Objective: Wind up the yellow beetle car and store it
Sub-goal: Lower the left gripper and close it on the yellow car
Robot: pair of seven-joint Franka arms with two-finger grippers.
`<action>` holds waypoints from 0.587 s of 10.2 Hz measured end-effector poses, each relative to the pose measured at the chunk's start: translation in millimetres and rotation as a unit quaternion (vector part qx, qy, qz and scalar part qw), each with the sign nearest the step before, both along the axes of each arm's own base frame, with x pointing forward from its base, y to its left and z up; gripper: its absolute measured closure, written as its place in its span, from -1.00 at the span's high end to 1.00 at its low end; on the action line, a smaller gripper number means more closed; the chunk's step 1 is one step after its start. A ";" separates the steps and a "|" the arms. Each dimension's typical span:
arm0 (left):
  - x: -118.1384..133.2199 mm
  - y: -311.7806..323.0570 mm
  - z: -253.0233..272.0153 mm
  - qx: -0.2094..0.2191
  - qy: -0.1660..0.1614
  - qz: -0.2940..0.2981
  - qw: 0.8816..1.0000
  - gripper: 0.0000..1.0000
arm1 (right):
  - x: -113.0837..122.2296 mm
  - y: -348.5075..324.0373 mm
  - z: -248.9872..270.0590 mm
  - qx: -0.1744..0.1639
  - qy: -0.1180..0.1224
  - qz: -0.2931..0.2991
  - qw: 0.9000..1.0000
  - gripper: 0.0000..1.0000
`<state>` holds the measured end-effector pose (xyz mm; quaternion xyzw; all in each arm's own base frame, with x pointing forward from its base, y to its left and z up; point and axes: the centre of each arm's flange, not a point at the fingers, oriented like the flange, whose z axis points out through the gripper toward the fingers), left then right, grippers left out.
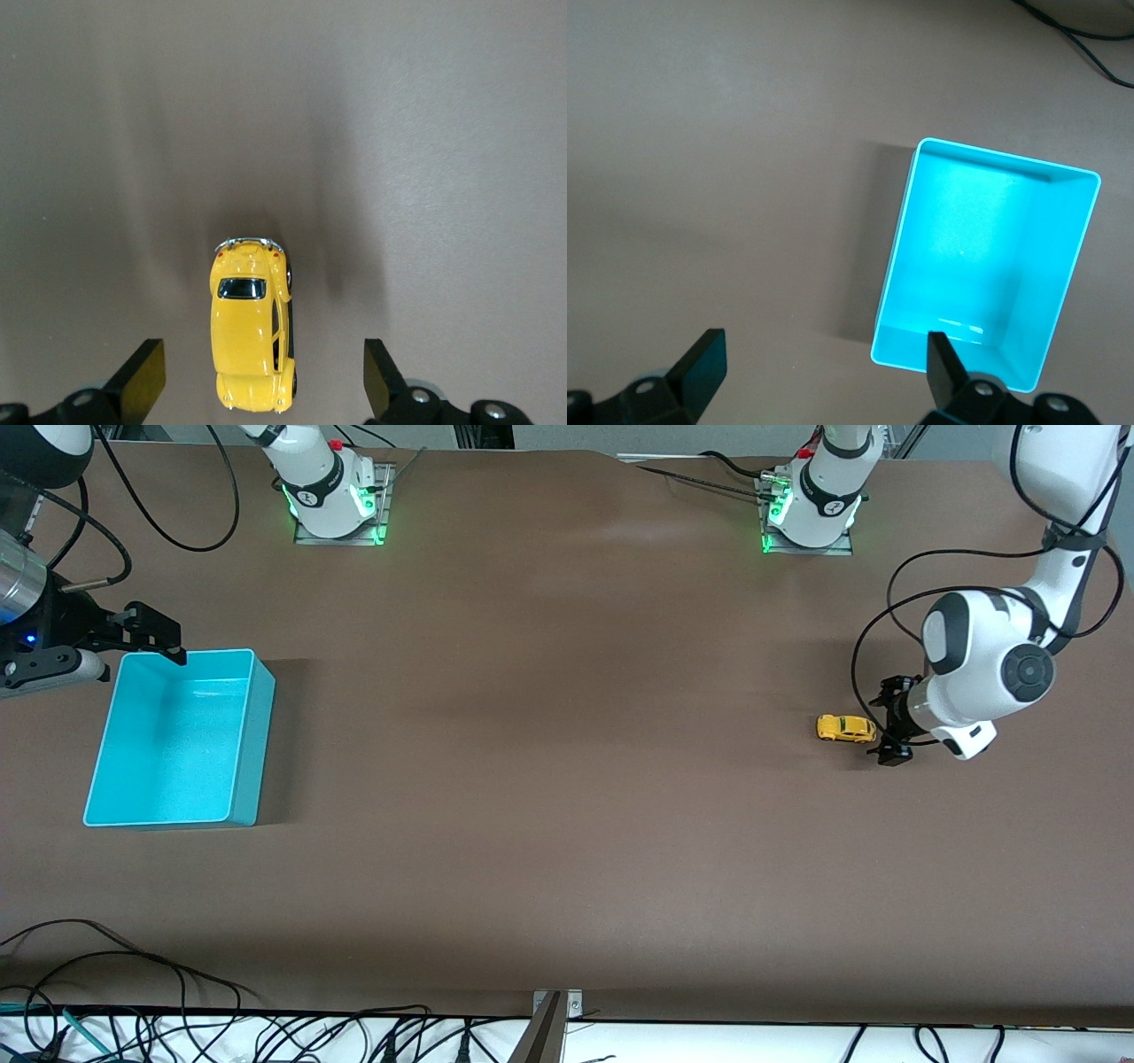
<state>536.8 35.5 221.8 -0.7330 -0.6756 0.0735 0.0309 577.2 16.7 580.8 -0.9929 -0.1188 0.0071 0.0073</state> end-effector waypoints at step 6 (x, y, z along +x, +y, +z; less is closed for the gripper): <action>-7.2 -11.0 -25.3 0.001 0.009 0.008 1.000 0.92 | 0.1 3.8 -0.4 0.000 0.000 0.004 1.000 1.00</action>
